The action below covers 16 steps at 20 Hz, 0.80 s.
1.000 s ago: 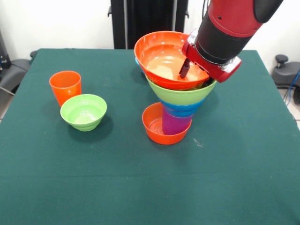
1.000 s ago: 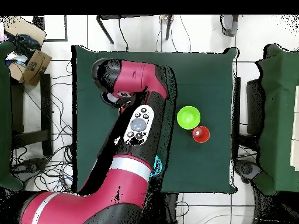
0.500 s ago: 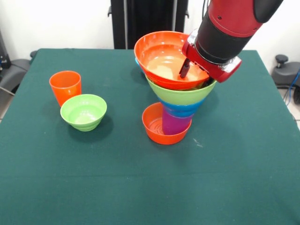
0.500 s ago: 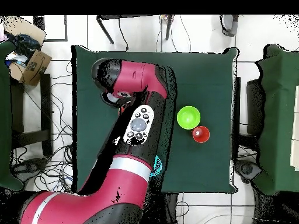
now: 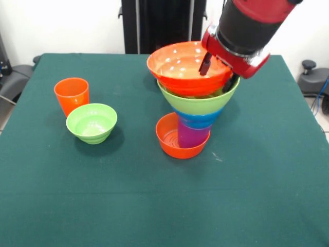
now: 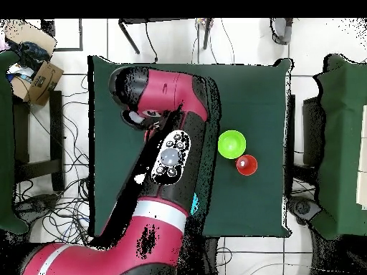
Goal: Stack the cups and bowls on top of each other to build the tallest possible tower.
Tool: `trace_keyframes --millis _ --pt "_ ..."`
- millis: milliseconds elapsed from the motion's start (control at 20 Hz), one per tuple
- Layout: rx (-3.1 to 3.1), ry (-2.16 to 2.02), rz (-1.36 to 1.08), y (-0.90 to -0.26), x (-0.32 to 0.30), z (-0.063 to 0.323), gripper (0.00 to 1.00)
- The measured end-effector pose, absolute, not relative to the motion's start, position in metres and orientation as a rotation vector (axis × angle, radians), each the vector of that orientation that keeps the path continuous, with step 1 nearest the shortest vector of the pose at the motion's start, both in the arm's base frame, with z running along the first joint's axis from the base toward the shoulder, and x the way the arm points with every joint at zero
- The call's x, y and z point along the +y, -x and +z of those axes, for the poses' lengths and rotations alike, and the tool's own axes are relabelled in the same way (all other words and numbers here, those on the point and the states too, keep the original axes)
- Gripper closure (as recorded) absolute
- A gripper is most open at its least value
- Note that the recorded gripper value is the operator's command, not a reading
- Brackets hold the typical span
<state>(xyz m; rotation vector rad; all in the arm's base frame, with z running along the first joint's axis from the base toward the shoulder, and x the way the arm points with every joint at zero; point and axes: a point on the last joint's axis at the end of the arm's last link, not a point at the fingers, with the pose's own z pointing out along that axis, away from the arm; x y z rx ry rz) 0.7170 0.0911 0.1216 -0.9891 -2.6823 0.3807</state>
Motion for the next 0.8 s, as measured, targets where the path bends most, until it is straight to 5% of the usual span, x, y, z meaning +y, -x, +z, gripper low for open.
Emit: trace_keyframes --millis 800 --pt "-2.698 1.025 0.329 -0.73 0.089 0.198 0.0"
